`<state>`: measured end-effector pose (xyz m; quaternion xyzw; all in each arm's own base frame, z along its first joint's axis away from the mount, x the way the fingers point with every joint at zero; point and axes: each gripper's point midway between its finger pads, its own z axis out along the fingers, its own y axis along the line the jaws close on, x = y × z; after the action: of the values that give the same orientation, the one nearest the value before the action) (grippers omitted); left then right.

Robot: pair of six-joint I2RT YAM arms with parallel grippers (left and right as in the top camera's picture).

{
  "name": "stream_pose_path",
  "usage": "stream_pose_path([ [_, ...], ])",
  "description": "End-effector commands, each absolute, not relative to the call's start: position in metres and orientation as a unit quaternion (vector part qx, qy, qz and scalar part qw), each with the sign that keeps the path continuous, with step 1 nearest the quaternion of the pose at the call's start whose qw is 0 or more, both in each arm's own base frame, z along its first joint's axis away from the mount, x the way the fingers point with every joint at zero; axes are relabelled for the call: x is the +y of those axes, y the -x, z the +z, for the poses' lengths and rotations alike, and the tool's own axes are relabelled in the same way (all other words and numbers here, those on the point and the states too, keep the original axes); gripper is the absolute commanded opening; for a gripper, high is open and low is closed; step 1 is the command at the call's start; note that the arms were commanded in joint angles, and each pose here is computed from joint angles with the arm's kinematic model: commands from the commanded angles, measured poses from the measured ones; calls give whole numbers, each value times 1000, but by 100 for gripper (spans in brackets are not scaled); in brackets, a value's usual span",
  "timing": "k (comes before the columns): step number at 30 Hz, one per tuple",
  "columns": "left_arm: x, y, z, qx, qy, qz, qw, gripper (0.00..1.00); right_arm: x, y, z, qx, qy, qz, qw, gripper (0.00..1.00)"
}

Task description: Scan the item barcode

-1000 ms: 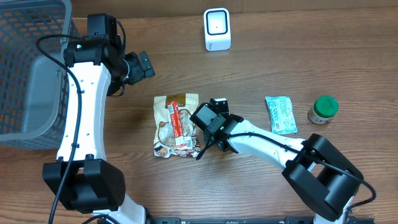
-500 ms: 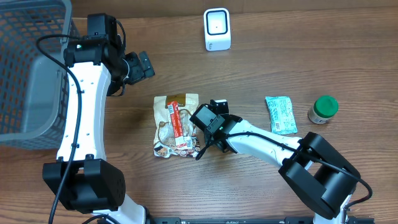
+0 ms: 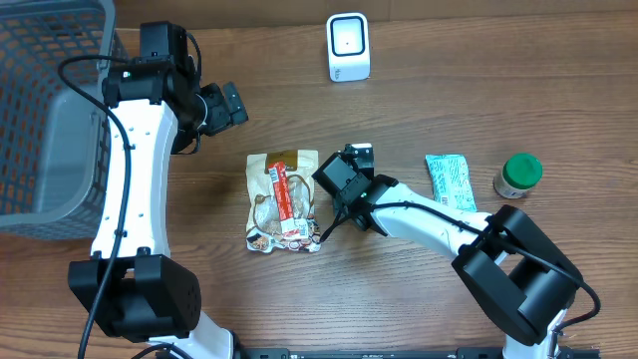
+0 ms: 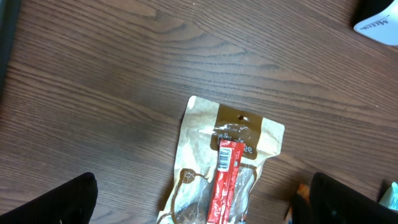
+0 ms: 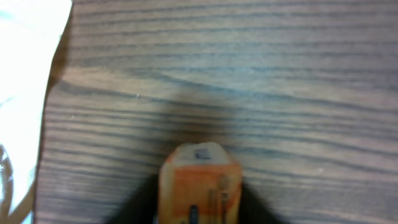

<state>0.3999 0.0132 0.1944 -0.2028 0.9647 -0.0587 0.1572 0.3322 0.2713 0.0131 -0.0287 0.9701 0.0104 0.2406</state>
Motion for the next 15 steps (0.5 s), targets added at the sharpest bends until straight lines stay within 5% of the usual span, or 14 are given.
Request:
stream_pose_path([
  [1,11,-400,207,964,193,-59,174,100,273,-339,25,967,37,5,252,58],
  [15,11,-401,207,964,193,-59,174,100,272,-345,67,962,37,25,270,54],
])
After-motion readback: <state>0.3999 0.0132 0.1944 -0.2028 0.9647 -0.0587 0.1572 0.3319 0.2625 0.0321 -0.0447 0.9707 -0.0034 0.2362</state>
